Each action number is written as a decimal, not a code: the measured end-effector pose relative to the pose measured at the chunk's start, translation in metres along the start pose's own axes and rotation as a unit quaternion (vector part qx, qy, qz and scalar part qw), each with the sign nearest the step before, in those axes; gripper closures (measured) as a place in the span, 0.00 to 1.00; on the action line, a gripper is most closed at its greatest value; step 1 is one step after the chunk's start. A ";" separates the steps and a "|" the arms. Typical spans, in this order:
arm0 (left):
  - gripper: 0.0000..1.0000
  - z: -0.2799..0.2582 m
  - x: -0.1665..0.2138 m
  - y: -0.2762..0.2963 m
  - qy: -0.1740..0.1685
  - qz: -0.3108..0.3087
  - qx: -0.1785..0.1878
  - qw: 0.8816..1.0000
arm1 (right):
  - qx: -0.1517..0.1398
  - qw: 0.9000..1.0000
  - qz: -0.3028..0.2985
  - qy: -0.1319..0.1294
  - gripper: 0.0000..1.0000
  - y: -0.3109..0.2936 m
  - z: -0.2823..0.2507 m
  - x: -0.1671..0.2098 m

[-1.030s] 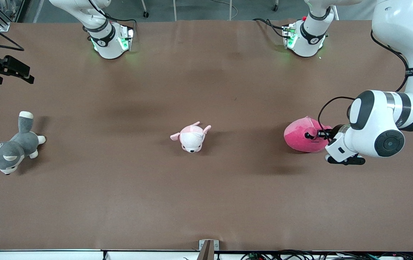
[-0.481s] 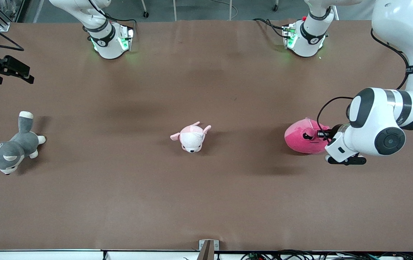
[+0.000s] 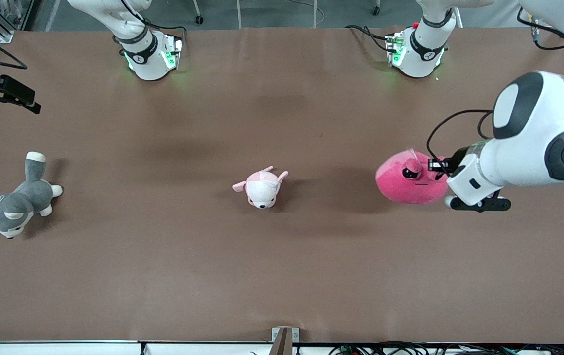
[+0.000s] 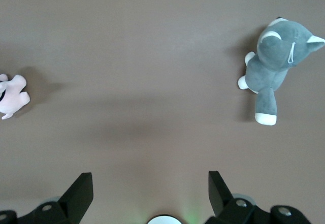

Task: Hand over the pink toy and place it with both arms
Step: 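Carry the pink plush to mid-table while the right gripper reaches toward it, then grasp the pink plush with the right gripper beside the left gripper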

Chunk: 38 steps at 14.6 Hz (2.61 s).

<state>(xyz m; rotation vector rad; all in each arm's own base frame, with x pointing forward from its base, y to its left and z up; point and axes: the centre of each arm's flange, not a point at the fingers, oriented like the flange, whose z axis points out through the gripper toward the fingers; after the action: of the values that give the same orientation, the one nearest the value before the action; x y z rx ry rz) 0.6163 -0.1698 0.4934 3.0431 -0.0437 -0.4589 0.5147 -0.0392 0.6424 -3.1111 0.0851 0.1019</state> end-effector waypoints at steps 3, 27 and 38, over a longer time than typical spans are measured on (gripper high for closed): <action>0.90 -0.016 -0.024 0.077 0.019 -0.012 -0.005 1.000 | 0.003 0.999 0.025 -0.028 0.00 0.028 0.035 0.022; 0.90 0.022 -0.174 0.408 0.139 -0.033 -0.130 0.981 | 0.046 0.885 0.454 -0.095 0.00 -0.279 0.086 0.017; 0.90 0.038 -0.177 0.425 0.137 -0.035 -0.138 0.980 | 0.028 0.871 0.481 -0.099 0.00 -0.345 0.110 -0.021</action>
<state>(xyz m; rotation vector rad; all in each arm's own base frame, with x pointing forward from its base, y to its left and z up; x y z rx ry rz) 0.4280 -0.5898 0.5380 2.8081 0.1291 -0.0380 0.5054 0.3092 0.5432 -2.6344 1.5559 0.4103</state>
